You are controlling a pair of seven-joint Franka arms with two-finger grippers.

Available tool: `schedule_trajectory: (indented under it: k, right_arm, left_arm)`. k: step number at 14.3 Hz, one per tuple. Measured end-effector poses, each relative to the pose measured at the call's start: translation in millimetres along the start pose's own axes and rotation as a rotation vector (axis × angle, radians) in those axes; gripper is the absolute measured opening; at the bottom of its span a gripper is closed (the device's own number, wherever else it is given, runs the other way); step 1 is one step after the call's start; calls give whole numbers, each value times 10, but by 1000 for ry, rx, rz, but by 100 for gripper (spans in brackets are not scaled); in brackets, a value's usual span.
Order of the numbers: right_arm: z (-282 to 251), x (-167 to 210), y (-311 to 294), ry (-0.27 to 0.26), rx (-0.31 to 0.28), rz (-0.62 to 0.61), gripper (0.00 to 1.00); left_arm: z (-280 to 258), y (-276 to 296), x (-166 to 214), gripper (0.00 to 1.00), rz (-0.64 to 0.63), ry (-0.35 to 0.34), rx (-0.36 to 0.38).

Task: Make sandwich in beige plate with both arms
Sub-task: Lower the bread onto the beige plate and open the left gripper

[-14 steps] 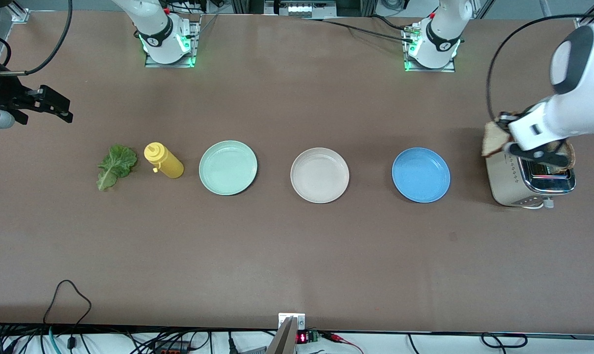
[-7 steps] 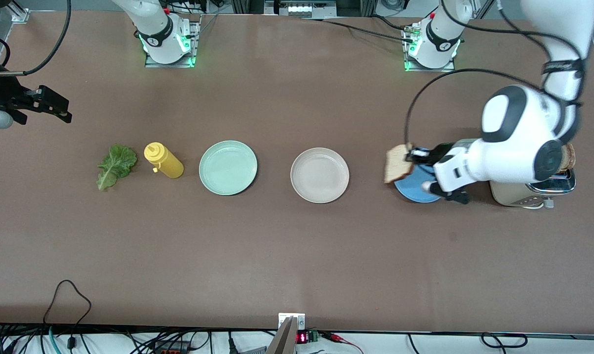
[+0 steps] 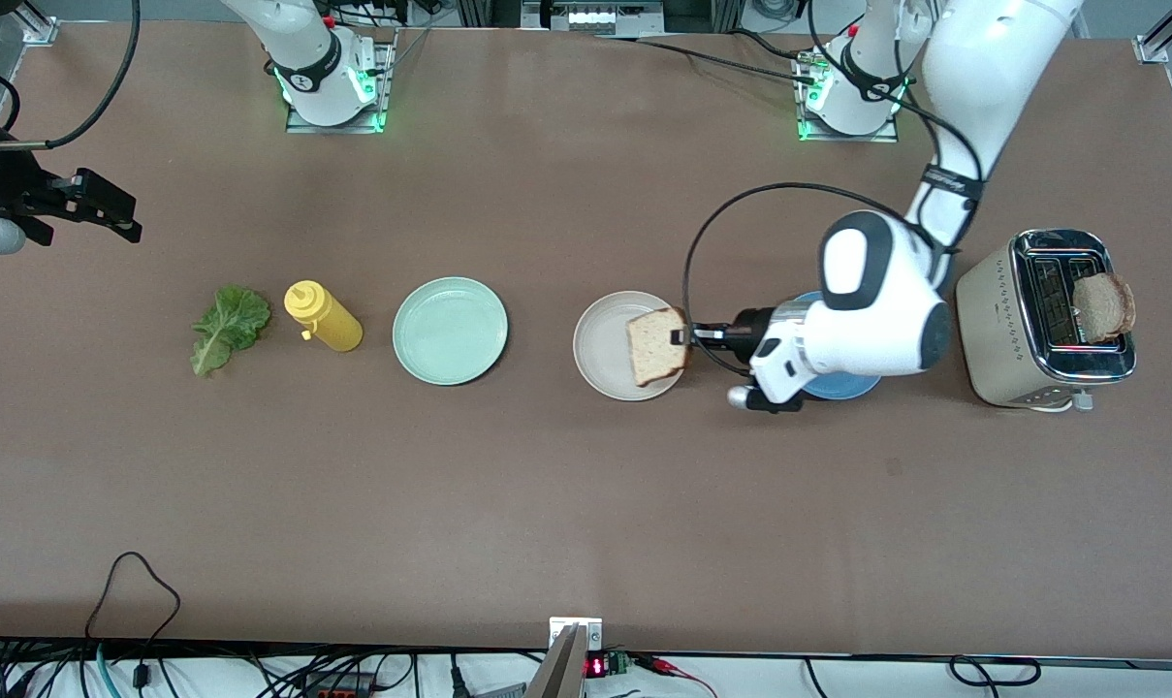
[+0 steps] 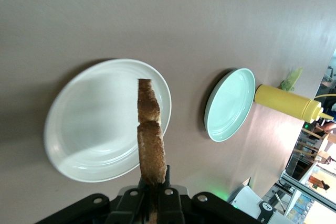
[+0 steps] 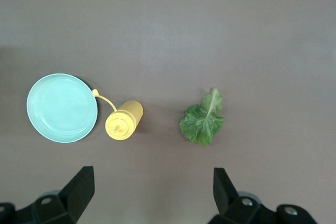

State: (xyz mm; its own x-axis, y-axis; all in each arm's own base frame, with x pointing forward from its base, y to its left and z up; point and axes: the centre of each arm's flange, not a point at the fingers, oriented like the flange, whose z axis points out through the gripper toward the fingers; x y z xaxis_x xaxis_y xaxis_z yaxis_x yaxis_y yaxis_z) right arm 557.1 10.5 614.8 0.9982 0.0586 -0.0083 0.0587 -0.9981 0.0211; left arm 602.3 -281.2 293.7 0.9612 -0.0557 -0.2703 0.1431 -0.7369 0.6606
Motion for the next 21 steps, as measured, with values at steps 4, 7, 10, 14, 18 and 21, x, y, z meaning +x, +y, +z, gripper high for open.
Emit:
schedule_trajectory:
  k: [4,7,10,14,18,21]
  right_arm:
    - [0,0,0,0,0,0,100]
    - [1,0,0,0,0,0,100]
    - [9,1,-4,-4,0,-1,100]
    - [136,62,-55,-28,1,-11,100]
    - [437,177,-121,-92,36,-52,100]
    - [703,224,-95,-167,53,-184,100]
  left_arm:
    - [328,-184,-89,7,64,5,-55]
    - [594,-458,-123,7,105,31,-124]
    - [851,-692,-160,7,136,48,-220]
    - [953,-827,-172,20,153,52,-234]
    - [796,-777,-149,65,195,78,-213]
    - [562,-671,-163,94,320,68,-103]
